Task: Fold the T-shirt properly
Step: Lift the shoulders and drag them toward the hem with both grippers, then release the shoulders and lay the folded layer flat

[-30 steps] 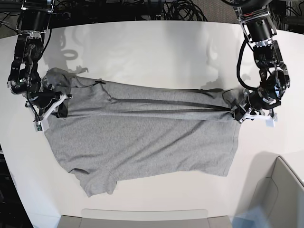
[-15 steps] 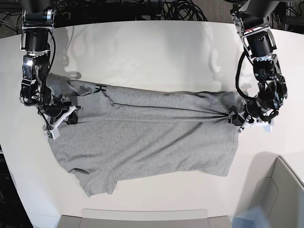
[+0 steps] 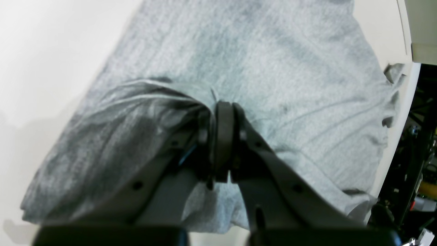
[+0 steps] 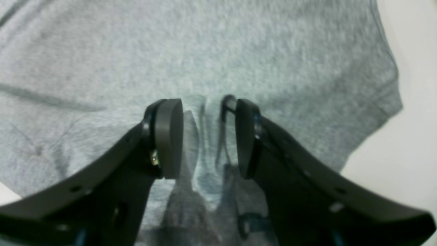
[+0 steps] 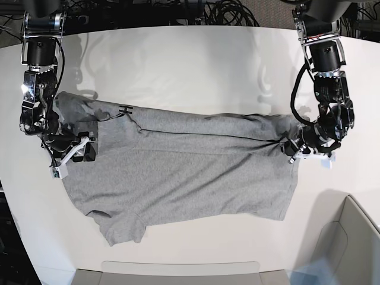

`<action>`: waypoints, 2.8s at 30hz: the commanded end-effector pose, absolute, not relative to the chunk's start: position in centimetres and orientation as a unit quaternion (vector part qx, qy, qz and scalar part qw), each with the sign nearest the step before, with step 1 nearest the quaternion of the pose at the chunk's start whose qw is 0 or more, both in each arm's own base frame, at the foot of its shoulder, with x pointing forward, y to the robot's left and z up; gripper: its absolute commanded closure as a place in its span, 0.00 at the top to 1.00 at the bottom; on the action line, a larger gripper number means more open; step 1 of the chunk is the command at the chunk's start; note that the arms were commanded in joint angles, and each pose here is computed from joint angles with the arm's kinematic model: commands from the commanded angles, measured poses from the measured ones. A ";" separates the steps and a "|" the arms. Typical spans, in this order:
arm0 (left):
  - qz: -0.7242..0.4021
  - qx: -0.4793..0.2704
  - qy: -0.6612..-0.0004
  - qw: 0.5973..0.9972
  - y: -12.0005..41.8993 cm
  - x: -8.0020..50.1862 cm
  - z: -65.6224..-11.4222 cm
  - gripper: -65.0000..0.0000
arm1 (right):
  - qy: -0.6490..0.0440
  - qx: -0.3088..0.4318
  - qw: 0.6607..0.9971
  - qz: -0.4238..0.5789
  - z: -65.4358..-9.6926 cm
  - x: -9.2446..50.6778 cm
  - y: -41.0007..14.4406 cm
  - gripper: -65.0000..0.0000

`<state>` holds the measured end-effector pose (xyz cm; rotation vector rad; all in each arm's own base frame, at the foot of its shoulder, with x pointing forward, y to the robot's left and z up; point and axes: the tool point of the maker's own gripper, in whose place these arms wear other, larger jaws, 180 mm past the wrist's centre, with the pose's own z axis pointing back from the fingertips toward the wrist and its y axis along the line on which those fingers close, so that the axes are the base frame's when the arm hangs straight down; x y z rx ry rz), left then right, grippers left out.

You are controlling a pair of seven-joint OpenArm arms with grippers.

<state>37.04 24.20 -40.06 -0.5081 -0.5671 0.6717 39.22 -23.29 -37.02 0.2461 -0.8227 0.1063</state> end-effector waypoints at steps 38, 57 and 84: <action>0.354 -0.199 -0.242 0.881 22.7 31.8 -41.0 0.10 | -0.350 0.110 0.928 0.067 -39.9 33.6 -23.8 0.39; 0.289 -0.134 -0.303 0.898 25.4 27.7 -37.5 0.10 | -0.429 0.057 0.900 0.054 -33.3 35.9 -28.7 0.39; 0.340 -0.201 -0.370 0.841 22.8 36.1 -35.5 0.10 | -0.314 0.129 0.933 0.122 -41.9 32.6 -20.1 0.25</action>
